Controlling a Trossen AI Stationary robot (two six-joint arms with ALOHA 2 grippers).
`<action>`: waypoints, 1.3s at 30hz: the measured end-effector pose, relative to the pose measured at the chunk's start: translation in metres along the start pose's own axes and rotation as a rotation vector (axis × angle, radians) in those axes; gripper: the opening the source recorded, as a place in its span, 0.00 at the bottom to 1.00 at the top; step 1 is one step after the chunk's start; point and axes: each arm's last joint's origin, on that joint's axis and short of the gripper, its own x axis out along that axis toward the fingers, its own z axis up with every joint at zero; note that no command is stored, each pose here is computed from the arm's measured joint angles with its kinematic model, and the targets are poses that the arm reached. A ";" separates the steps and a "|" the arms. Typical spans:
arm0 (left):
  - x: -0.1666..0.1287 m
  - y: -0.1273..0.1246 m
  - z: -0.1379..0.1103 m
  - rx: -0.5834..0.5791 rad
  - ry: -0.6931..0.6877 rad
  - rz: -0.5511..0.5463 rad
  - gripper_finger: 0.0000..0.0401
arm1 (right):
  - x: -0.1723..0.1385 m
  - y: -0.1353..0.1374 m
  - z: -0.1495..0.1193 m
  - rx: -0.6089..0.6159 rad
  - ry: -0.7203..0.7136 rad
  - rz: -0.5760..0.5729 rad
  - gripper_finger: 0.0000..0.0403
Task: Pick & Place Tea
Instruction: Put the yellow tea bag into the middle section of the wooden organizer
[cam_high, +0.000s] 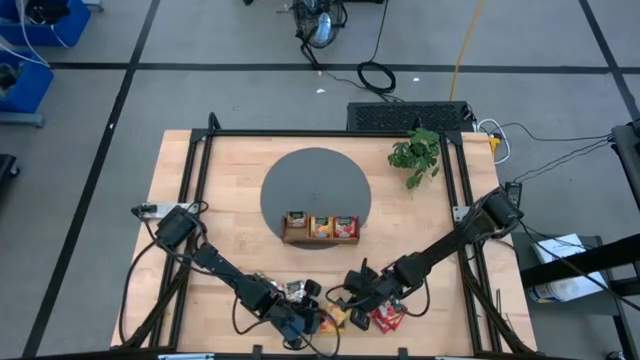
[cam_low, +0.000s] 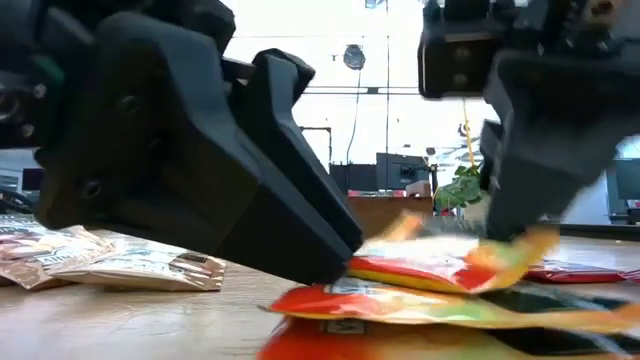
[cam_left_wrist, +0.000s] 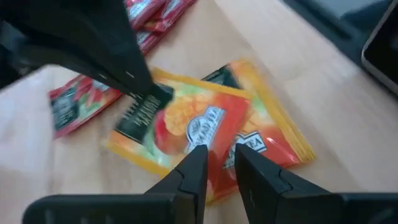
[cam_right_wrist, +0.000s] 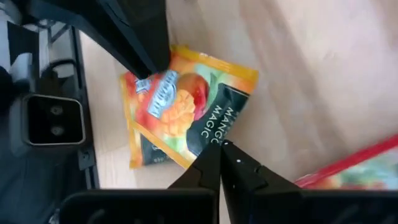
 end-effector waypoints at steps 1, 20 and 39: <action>-0.001 -0.003 0.000 0.020 -0.002 0.015 0.22 | -0.004 0.001 0.001 -0.012 -0.010 -0.006 0.00; -0.025 -0.027 0.005 0.123 0.004 0.186 0.22 | -0.076 0.024 0.059 -0.181 -0.024 -0.172 0.00; -0.077 -0.022 0.007 0.086 0.150 0.365 0.22 | -0.125 -0.054 0.173 -0.441 -0.004 -0.408 0.00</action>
